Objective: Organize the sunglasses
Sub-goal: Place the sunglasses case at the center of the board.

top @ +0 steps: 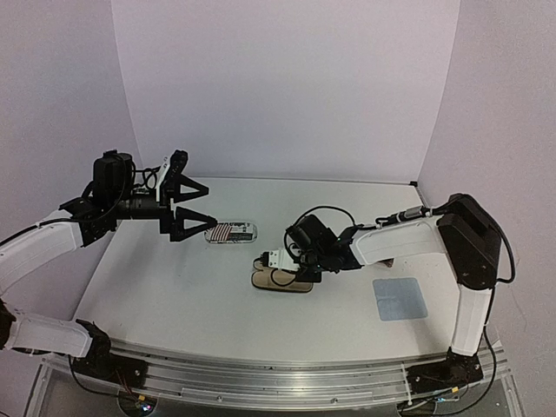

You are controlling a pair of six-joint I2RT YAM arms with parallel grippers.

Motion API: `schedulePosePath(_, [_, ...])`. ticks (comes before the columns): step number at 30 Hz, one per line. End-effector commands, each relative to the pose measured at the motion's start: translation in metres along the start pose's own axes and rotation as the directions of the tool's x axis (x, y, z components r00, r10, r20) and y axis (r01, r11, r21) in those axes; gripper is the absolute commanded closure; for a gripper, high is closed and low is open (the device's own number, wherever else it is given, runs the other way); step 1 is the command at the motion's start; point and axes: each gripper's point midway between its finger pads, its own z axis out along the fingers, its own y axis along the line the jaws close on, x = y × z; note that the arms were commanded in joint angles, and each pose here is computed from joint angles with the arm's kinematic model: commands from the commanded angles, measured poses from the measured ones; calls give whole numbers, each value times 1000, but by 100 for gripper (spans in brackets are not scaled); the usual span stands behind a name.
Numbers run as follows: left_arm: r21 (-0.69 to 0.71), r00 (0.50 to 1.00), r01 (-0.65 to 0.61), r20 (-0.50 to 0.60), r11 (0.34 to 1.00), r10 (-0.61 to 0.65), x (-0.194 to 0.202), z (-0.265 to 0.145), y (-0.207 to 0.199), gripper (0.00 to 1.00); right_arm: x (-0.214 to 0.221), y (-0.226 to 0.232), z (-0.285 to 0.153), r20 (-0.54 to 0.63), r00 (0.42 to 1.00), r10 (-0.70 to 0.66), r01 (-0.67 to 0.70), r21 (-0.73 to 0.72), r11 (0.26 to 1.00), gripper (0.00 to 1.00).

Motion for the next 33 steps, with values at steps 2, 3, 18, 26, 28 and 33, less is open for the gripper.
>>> schedulePosePath(2, [-1,998,-55,28,998,55,-10,-1,1,0,-20,-9,1,68,998,4,-5,17,1000,76])
schedulePosePath(3, [1,998,-55,27,998,55,-10,-1,1,0,-20,-10,1,70,998,3,-4,19,1000,76])
schedulePosePath(18, [15,997,-67,29,998,66,-7,-1,-1,0,-36,-38,-19,111,994,-7,-3,89,996,57])
schedulePosePath(26, [13,997,-78,28,997,78,-7,-2,-3,0,-51,-70,-48,192,970,146,-174,136,975,55])
schedulePosePath(28, [12,996,-80,29,997,80,-7,-2,-3,0,-51,-88,-62,238,925,295,-332,134,934,54])
schedulePosePath(33, [11,997,-78,29,997,78,-5,-2,-3,0,-18,-110,-87,300,581,757,-783,-46,620,48])
